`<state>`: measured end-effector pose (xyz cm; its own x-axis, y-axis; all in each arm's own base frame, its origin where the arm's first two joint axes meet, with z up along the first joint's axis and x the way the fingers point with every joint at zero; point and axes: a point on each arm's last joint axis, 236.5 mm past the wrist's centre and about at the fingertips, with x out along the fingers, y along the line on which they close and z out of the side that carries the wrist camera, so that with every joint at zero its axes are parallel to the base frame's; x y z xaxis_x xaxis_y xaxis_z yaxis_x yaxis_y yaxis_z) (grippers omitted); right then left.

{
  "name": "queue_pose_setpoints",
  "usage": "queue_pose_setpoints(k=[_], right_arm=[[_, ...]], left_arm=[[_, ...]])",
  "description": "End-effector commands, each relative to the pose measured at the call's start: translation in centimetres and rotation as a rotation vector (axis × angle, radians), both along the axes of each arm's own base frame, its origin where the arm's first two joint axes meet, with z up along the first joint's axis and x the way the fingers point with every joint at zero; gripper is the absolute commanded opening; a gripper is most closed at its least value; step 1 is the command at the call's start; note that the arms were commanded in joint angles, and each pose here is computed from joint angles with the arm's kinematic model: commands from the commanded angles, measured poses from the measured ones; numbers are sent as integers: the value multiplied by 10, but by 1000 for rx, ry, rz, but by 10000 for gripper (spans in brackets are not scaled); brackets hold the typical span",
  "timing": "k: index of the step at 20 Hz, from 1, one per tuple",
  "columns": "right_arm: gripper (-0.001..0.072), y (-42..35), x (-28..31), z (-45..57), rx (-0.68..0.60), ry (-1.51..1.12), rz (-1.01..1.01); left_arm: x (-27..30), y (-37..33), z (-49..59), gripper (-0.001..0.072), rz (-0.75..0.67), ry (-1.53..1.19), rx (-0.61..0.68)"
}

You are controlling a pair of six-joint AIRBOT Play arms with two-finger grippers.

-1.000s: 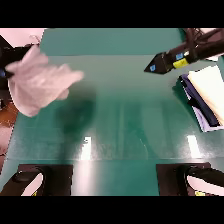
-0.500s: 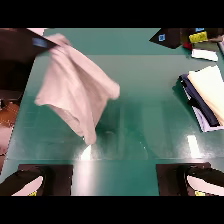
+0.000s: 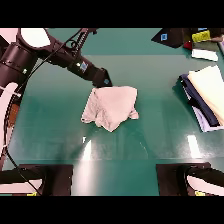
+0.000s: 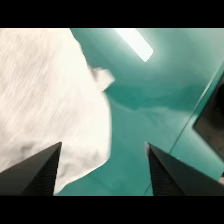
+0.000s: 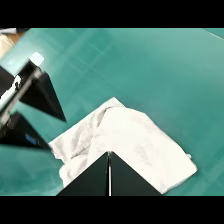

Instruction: Fold the shirts.

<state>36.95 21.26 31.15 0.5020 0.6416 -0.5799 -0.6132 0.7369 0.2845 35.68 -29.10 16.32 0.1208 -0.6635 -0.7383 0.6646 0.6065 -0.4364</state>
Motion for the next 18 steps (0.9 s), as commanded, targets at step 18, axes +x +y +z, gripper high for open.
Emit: queue_pose_setpoints(k=[18], right_arm=[[15,-11,4,-10,-43,25,-43]], left_arm=[[-39,110,-233,604,445,505,50]])
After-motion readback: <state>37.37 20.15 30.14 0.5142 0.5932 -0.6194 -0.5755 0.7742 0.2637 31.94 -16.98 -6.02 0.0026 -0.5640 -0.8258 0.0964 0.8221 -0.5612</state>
